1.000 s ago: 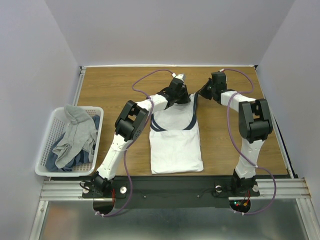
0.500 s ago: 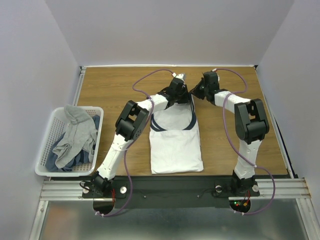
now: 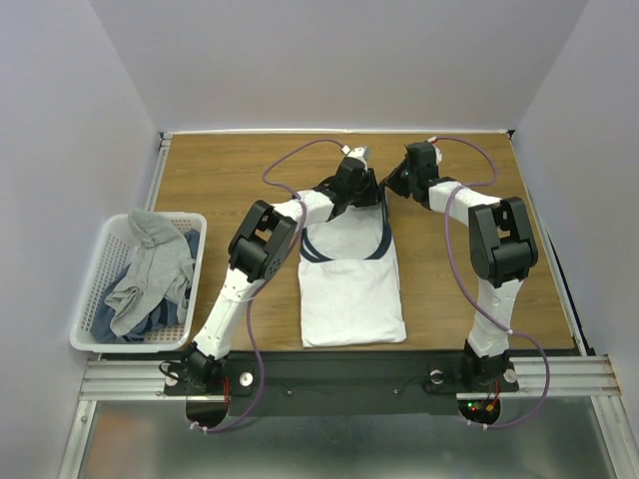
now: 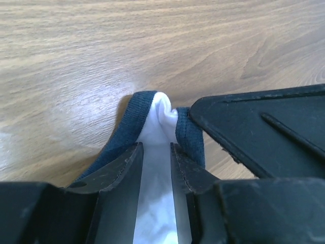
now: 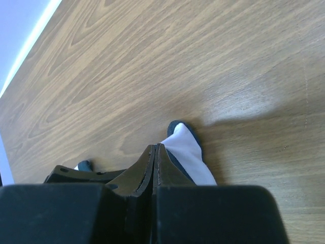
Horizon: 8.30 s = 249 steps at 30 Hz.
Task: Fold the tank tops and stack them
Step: Fold the tank top
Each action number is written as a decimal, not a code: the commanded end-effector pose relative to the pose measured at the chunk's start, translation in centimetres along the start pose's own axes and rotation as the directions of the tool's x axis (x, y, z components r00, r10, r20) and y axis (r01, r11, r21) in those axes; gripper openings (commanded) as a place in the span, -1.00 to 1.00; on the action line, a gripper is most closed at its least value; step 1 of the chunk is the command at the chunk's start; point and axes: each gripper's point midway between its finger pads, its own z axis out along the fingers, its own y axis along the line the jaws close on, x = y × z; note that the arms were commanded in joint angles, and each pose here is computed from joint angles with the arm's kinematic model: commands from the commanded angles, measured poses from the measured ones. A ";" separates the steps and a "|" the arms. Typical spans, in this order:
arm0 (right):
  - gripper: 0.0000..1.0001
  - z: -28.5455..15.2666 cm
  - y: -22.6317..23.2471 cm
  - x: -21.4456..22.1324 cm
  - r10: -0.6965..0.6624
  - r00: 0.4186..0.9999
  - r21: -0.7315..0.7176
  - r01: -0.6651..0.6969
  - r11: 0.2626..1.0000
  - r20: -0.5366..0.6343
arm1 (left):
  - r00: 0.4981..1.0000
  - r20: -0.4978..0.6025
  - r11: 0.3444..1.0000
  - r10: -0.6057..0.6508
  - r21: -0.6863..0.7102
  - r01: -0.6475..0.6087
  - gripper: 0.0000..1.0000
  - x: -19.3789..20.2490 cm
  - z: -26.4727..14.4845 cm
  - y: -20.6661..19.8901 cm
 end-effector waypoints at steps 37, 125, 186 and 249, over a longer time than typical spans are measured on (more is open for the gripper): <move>-0.99 2.7 1.5 0.2 -0.002 0.997 0.008 0.002 1.000 0.082 | 0.950 0.280 0.984 -0.135 -0.078 0.162 -0.31 -9.5 -13.7 3.0; -0.25 3.4 18.7 19.2 -0.816 0.555 -0.063 0.831 0.552 0.165 | 0.848 0.453 0.814 -0.274 -0.360 0.455 -0.75 -14.3 -24.6 22.3; 0.40 -0.7 20.5 8.6 -0.394 0.916 -0.372 0.394 0.840 0.079 | 0.936 0.278 0.921 -0.218 -0.260 0.291 -0.26 -4.7 -22.9 12.4; 0.04 -30.8 -17.5 26.6 0.040 0.776 0.094 0.025 0.995 -0.629 | 0.823 -0.234 0.813 -0.518 -0.434 0.389 0.02 26.8 -37.5 6.7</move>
